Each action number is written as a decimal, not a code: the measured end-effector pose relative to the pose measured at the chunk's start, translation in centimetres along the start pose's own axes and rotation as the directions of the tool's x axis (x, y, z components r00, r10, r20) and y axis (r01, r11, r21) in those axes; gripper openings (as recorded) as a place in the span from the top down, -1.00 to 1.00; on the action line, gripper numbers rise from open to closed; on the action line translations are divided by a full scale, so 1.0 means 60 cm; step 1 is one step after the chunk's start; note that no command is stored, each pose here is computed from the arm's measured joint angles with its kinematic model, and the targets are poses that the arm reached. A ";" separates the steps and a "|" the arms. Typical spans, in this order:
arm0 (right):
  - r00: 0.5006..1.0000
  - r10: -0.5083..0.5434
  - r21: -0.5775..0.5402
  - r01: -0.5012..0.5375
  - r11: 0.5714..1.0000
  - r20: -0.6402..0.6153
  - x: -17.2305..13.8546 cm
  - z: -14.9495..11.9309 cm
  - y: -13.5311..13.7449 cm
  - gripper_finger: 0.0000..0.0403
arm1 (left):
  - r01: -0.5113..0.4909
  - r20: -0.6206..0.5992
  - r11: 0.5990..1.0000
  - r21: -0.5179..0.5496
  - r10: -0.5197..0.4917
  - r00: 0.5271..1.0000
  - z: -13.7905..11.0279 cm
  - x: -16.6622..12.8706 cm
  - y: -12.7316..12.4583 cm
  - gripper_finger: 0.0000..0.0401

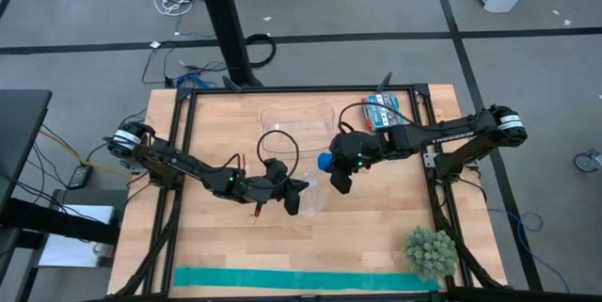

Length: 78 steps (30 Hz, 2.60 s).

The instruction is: Roll bandage

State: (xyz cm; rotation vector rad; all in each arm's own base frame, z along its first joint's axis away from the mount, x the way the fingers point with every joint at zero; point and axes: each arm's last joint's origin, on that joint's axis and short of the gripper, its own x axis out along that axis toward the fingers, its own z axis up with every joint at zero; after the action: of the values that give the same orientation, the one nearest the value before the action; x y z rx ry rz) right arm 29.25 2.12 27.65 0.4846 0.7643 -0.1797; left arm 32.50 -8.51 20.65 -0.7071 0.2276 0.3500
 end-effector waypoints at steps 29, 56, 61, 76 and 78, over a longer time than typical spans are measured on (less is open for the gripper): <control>0.997 0.071 -0.031 -0.070 0.997 0.041 0.010 -0.003 0.000 0.98 | -0.017 0.021 1.000 -0.008 0.017 1.000 0.003 0.001 0.002 1.00; 0.931 0.309 -0.101 -0.332 0.938 -0.195 0.055 -0.036 -0.020 0.98 | 0.049 -0.053 0.998 0.036 -0.047 0.997 0.007 0.006 0.004 0.99; 0.889 0.282 0.034 -0.289 0.957 -0.360 0.054 -0.057 -0.041 0.96 | 0.094 -0.166 0.995 0.032 -0.087 0.982 0.002 0.008 0.009 0.99; 0.840 0.185 0.013 -0.207 0.978 -0.509 0.092 -0.087 -0.057 0.06 | 0.102 -0.197 0.995 0.009 -0.098 0.975 0.061 0.020 -0.008 0.99; 0.840 0.167 0.016 -0.186 0.982 -0.515 0.090 -0.087 -0.062 -0.10 | 0.070 -0.224 0.997 0.036 -0.060 0.973 0.060 0.017 0.001 0.99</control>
State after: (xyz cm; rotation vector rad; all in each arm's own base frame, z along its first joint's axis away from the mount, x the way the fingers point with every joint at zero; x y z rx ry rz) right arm 28.63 1.45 19.32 0.5760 1.2411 0.1478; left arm 33.74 -5.82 22.95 -0.7087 0.4229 0.2018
